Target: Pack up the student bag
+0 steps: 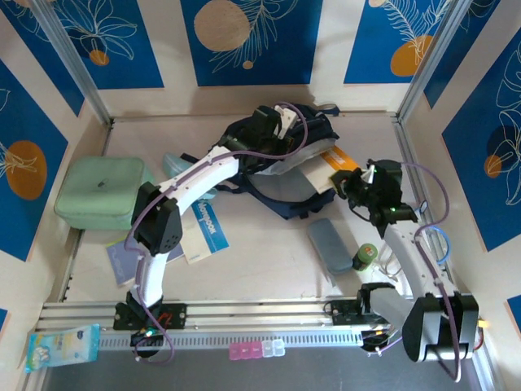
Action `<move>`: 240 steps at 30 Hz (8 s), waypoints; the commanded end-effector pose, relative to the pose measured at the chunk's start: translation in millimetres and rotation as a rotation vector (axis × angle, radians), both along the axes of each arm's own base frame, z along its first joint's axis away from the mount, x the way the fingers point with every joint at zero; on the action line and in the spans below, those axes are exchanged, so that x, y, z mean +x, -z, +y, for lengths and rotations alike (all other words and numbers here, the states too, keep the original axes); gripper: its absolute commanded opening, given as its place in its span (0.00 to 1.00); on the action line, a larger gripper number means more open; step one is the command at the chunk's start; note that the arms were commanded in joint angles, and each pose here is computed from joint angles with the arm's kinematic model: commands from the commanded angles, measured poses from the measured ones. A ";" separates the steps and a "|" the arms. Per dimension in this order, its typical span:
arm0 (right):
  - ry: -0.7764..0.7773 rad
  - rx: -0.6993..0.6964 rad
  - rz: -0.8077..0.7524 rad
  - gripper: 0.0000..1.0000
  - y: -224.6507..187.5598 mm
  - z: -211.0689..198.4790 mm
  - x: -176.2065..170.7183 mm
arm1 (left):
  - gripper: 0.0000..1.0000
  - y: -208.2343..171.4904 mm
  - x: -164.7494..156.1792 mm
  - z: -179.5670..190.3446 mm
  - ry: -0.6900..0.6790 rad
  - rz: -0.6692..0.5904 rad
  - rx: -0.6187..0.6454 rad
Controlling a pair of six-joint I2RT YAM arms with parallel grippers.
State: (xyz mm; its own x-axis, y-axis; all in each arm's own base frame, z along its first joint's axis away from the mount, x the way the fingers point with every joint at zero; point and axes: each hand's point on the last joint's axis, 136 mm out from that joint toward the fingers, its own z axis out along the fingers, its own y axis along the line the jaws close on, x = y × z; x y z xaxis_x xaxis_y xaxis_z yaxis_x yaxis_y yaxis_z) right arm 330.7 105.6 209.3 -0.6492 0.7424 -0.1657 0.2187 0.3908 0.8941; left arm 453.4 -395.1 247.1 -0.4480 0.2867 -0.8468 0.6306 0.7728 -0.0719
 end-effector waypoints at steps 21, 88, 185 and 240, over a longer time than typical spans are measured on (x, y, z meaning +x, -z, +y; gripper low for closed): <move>0.031 0.074 -0.096 0.00 89.8 97.2 176.7 | 0.00 -91.2 29.9 13.7 -0.023 -0.052 -0.288; -0.452 -0.462 0.041 0.87 32.6 148.5 4.8 | 0.99 220.4 -172.9 230.2 -0.573 0.615 0.122; -0.966 -0.758 0.490 0.28 219.3 215.5 -69.2 | 0.40 185.4 -202.0 212.2 -0.507 0.924 -0.275; -0.801 -0.830 0.266 0.34 151.1 203.7 -39.0 | 0.00 152.2 -200.0 203.5 -0.503 0.889 -0.425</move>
